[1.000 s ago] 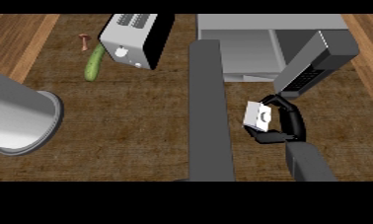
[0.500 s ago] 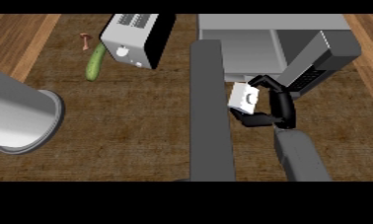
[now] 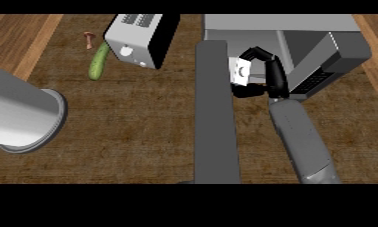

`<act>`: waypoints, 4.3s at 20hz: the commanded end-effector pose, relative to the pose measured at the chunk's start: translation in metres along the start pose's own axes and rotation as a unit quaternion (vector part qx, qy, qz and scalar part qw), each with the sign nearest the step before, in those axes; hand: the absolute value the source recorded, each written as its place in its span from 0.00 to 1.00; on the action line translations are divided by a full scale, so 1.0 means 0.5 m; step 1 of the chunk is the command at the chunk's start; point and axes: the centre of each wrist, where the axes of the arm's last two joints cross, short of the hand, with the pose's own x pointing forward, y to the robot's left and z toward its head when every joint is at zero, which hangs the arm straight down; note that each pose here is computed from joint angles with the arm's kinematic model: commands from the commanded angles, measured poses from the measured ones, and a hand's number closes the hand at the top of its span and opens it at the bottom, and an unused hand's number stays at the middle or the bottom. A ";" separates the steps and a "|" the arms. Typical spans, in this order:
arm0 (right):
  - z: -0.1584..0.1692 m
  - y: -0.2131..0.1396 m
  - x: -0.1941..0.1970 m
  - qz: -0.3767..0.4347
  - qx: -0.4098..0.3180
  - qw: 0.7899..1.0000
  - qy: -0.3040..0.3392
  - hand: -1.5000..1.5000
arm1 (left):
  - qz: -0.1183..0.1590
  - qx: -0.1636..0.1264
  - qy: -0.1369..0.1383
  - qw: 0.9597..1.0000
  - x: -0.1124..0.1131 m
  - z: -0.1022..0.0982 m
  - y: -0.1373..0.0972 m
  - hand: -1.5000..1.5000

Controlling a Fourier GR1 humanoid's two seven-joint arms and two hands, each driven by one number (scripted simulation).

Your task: Pick up the milk, place it into the microwave and close the microwave

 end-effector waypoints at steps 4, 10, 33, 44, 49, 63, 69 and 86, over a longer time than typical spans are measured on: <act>-0.092 -0.010 0.007 0.076 -0.015 0.996 0.036 1.00 | 0.012 -0.008 0.002 1.000 -0.018 0.008 0.021 0.00; -0.128 0.007 0.021 0.115 -0.052 0.991 0.037 1.00 | 0.008 -0.023 0.001 1.000 -0.032 -0.031 0.014 0.00; -0.088 -0.205 -0.055 0.395 -0.215 0.884 0.129 0.00 | 0.007 -0.042 -0.005 0.999 -0.051 -0.086 -0.010 0.00; -0.118 -0.137 -0.028 0.336 -0.113 0.934 0.031 0.00 | -0.008 -0.080 0.006 0.997 -0.058 -0.102 -0.012 0.00; -0.146 -0.144 -0.005 0.286 -0.097 0.953 0.016 0.00 | 0.000 -0.110 0.013 0.994 -0.076 -0.112 -0.026 0.00; -0.059 -0.065 -0.062 0.047 -0.070 0.996 0.033 0.00 | 0.039 -0.183 0.011 0.982 -0.116 -0.123 -0.090 0.00; -0.026 -0.069 -0.084 -0.023 -0.075 0.995 0.056 0.00 | 0.056 -0.210 0.019 0.976 -0.120 -0.137 -0.125 1.00; 0.213 -0.006 -0.168 -0.146 -0.023 0.987 0.064 0.00 | 0.069 -0.272 0.058 0.958 -0.140 -0.158 -0.250 1.00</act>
